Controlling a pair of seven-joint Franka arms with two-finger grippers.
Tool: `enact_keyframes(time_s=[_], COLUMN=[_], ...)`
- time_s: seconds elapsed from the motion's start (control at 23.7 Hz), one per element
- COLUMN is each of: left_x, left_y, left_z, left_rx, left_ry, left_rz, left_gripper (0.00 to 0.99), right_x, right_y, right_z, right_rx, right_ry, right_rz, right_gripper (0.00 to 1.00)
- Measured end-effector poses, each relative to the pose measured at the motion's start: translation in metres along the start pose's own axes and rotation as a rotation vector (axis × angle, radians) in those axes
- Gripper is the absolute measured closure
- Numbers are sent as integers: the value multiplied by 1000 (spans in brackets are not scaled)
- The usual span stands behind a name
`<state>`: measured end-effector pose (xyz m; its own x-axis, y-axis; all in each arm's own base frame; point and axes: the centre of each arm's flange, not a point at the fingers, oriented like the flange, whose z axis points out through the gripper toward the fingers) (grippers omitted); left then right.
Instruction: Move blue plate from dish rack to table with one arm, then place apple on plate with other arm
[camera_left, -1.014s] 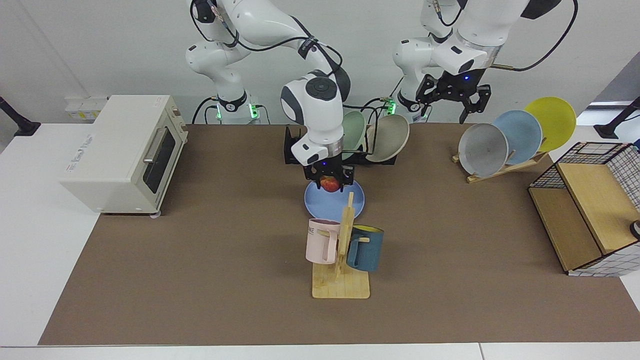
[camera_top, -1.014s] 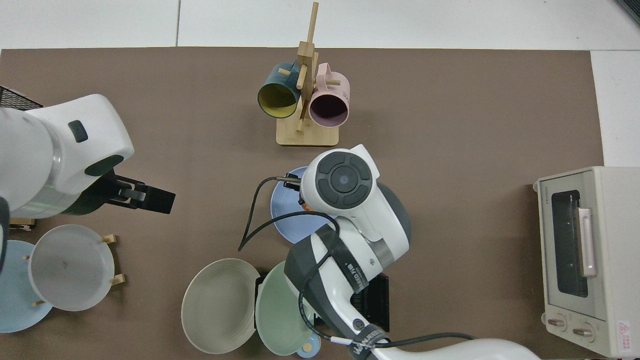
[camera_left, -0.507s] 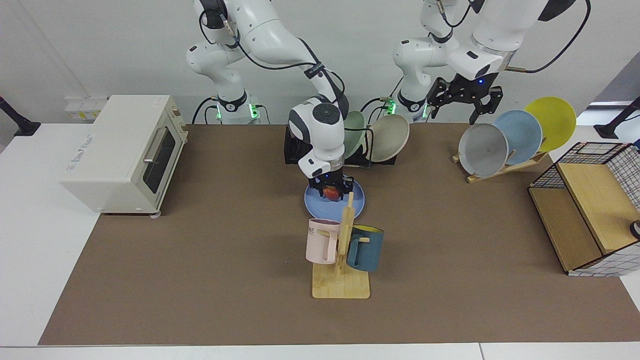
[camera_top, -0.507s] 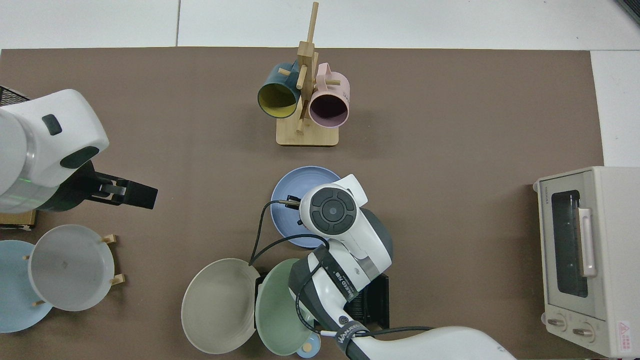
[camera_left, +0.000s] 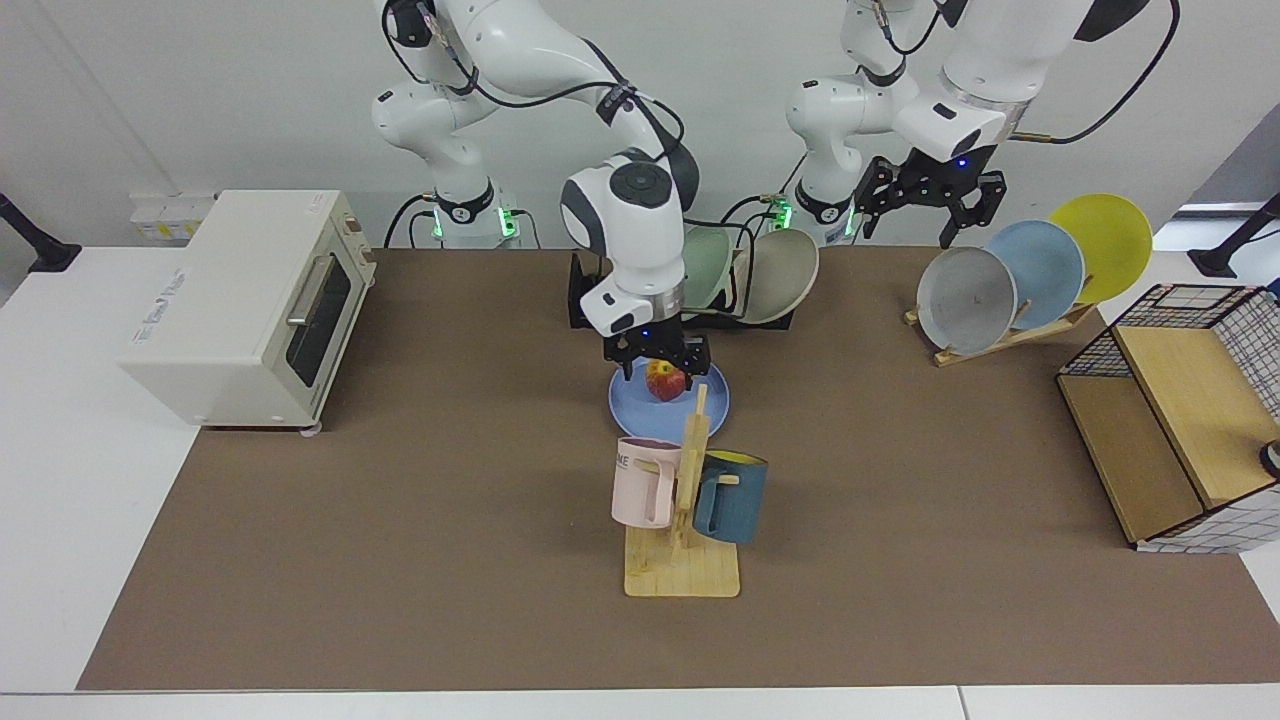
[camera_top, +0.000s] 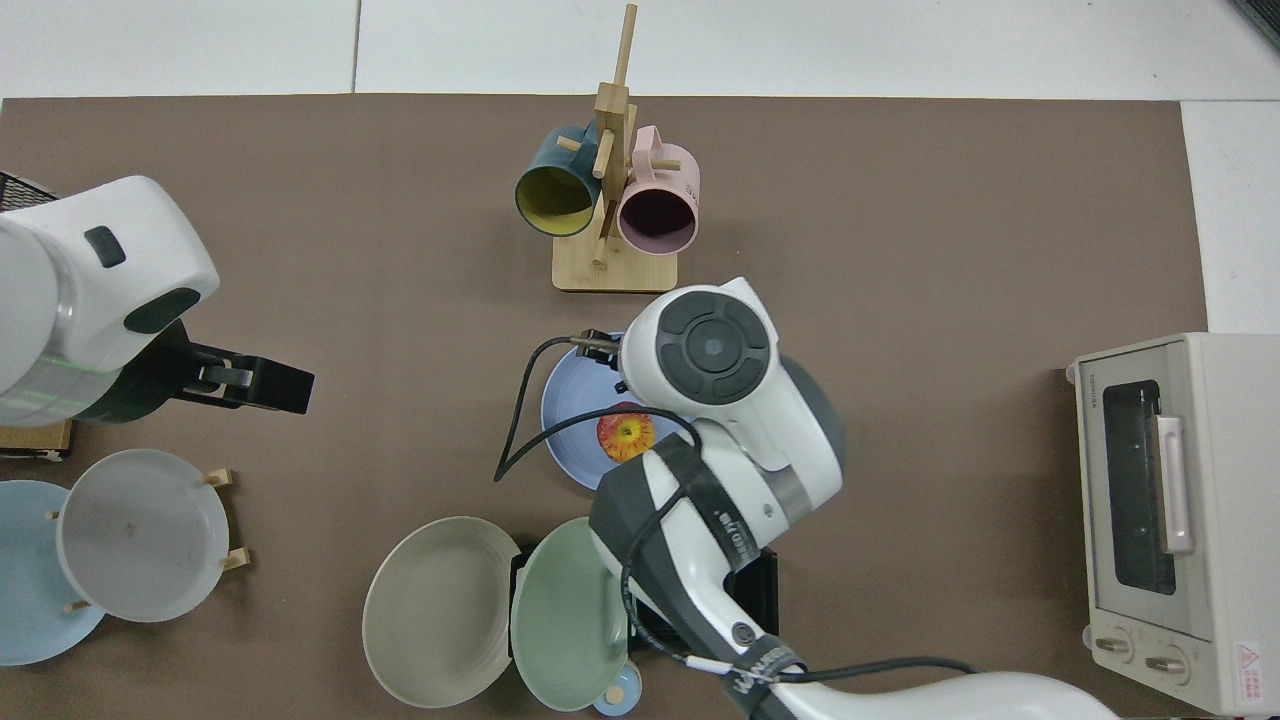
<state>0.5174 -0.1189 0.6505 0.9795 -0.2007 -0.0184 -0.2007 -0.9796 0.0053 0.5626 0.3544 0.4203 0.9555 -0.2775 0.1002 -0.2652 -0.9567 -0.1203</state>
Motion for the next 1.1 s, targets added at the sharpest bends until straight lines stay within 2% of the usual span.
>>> enact_keyframes(time_s=[0.25,0.46,0.59,0.76,0.89,0.97,1.1], left_x=[0,0,0,0,0,0,0], left_y=[-2,-6,-10,-12,-12,-12,-12], left_z=[-1,-1,-1,-1,-1,-1,-1], left_rx=[5,5,5,5,5,5,5], left_ry=[2,2,2,2,2,2,2], left_rz=[-30,-40,-48,-51,-51,-51,-52], left_gripper=[0,0,0,0,0,0,0], right_x=[70,118,136,149,149,142,126], right_y=[94,182,230,278,304,314,321], right_z=[-75,-106,-118,-140,-162,-177,-196], right_rx=[-8,-28,-43,-54,-58,-58,-56], right_ry=[22,36,31,40,43,26,-26], right_rz=[-134,-274,-359,-437,-433,-420,-409], right_gripper=[0,0,0,0,0,0,0])
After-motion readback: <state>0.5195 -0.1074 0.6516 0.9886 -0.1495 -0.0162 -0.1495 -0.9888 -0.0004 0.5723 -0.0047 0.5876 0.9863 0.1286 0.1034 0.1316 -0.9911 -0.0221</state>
